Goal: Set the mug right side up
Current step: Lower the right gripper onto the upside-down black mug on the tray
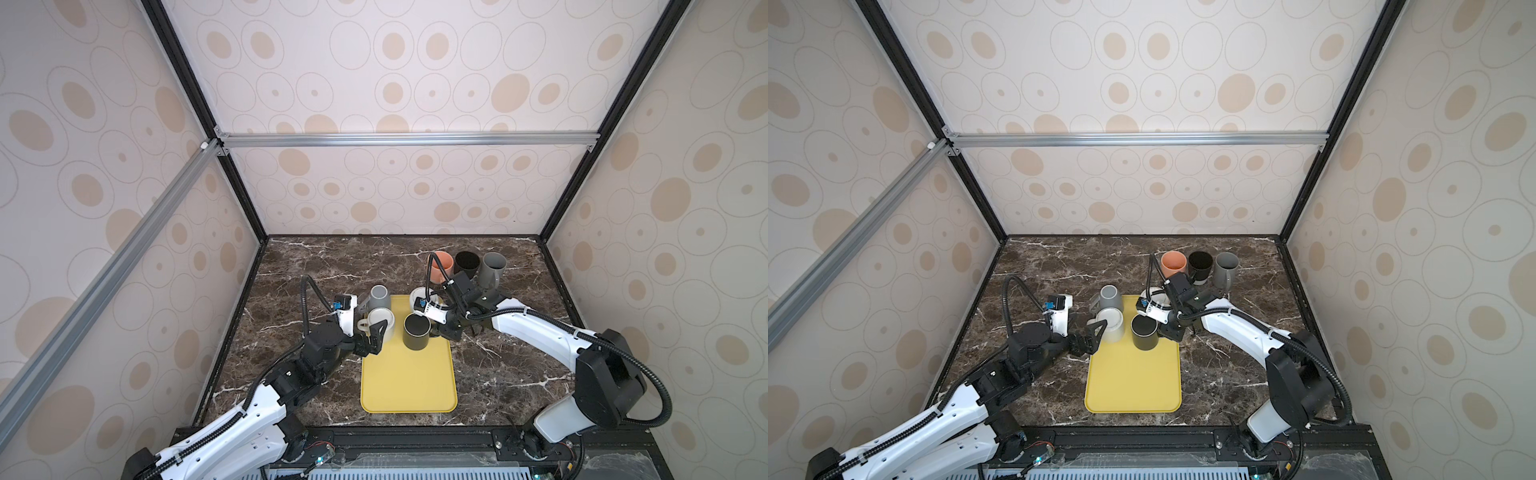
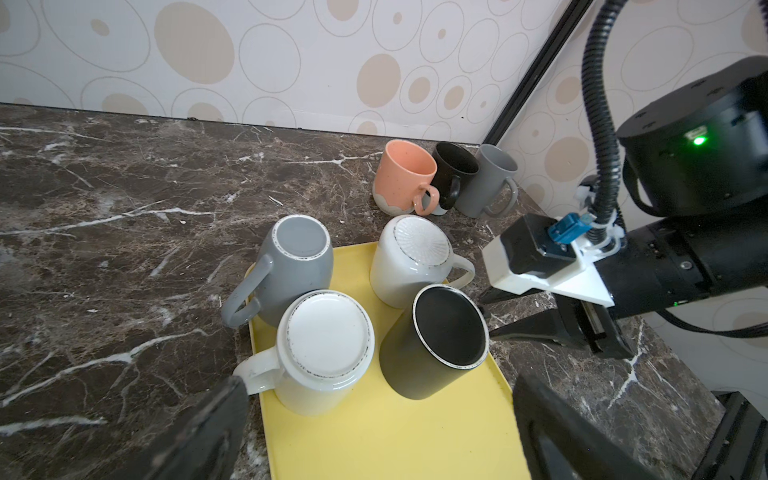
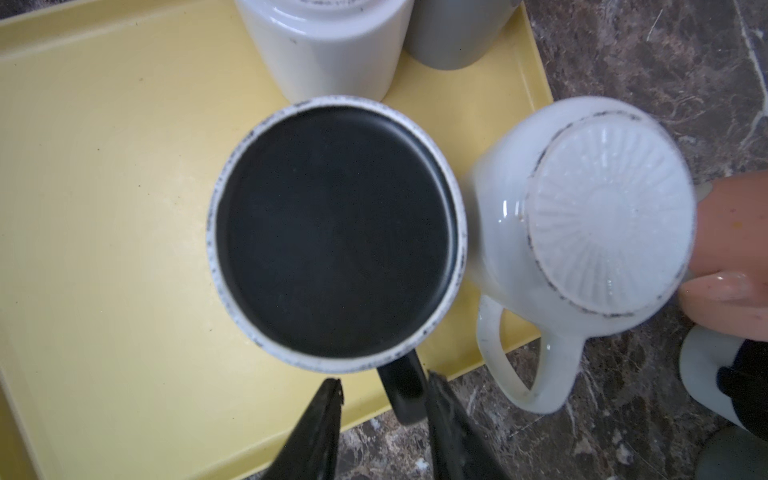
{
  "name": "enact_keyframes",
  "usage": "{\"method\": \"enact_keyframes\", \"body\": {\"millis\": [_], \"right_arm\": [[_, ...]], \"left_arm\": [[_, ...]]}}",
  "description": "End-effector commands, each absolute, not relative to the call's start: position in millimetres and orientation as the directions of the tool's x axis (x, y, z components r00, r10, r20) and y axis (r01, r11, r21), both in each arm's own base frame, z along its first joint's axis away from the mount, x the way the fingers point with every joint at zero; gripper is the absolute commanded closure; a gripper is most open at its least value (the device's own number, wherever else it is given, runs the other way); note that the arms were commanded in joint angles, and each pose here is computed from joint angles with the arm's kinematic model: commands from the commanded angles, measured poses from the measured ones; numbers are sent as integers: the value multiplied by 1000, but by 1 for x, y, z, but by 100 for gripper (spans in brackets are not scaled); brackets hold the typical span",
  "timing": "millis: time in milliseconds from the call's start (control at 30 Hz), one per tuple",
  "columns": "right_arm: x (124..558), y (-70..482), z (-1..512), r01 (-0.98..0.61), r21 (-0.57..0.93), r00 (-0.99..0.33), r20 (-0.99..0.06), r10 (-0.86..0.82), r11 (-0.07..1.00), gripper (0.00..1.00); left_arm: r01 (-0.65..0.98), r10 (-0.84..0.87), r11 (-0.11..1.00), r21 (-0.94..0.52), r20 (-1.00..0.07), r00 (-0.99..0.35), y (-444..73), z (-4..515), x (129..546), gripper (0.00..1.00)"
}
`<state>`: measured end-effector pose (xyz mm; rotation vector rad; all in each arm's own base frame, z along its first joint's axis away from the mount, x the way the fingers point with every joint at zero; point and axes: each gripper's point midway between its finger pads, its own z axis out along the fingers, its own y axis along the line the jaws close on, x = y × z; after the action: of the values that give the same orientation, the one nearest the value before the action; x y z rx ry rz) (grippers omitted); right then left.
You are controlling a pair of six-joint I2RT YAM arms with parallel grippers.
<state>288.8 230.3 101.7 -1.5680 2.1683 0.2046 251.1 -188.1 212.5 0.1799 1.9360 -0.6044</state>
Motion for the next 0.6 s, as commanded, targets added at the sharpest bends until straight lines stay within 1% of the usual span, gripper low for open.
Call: {"method": "enact_keyframes", "body": {"millis": [0,100,167,300,400,567], "right_arm": [[290,234,98,-940,-150,-216,-435,-874,307,63],[291,236,96,-940,-147,-215,-440,-872,307,63],[290,236,92,-941,-145,-221,-421,-880,306,64],[280,242,89,-950,-119,-218,-412,-885,289,67],[275,246,91,-951,-133,-205,-403,-892,278,67],[274,251,94,-940,-127,-239,-423,-874,318,67]], "left_arm": [[376,-164,862,-341,-888,-430,-187,215,255,0],[374,-165,862,-343,-886,-433,-187,213,254,0],[373,-165,862,-343,-886,-434,-186,212,254,0],[363,-171,865,-346,-884,-435,-184,209,254,0],[355,-169,870,-342,-883,-438,-182,207,254,0],[352,-166,872,-340,-882,-441,-181,204,253,0]]}}
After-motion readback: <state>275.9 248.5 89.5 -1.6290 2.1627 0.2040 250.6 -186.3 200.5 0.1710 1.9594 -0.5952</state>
